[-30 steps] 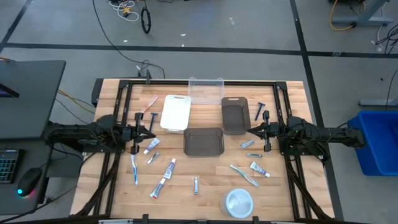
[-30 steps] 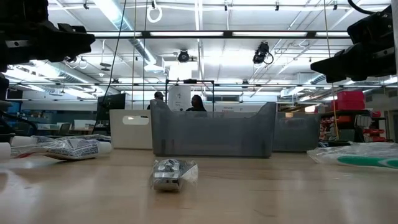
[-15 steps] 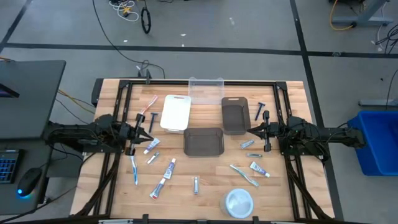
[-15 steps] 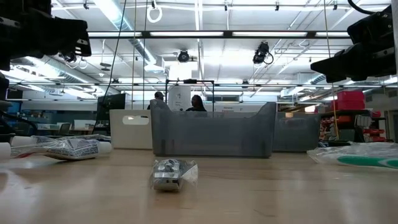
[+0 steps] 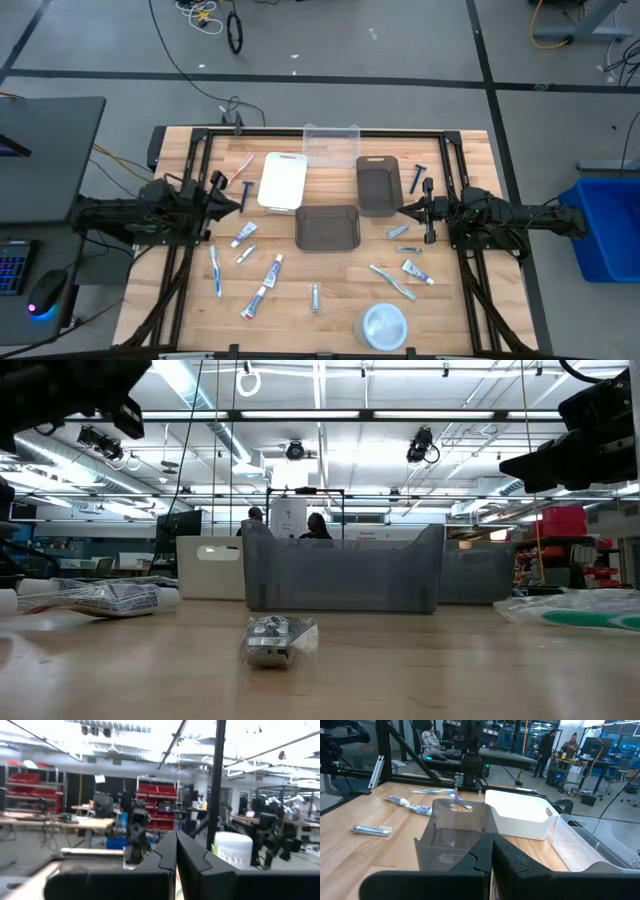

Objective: Pick & Place Travel size toiletries
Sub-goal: Put the orange toothbrush into the transparent bin

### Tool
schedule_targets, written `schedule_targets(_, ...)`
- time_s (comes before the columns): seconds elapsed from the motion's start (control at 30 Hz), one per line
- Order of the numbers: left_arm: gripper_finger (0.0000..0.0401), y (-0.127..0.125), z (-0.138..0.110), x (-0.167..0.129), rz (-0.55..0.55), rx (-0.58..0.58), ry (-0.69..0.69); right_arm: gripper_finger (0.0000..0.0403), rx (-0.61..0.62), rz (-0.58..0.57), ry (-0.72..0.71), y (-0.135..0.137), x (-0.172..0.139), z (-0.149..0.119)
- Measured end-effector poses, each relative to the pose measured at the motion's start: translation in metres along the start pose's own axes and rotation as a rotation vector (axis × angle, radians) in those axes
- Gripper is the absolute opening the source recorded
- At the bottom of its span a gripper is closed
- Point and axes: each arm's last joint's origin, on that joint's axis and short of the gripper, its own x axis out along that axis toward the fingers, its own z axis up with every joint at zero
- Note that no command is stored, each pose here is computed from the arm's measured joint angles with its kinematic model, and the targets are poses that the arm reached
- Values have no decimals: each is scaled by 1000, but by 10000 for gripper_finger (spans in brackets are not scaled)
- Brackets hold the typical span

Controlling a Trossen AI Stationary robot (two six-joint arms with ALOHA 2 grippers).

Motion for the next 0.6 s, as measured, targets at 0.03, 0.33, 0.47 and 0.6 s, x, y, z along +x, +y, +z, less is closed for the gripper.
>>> schedule_targets(0.03,6,0,5,0,18,-6,-14,14,0,0,0,0,0,0)
schedule_targets(0.33,7,-1,44,4,150,-5,-8,14,0,0,0,0,0,0)
schedule_targets(0.47,7,-2,63,12,174,4,15,13,0,0,0,0,0,0)
schedule_targets(0.6,11,-3,82,26,208,-13,35,13,0,0,-1,0,0,0)
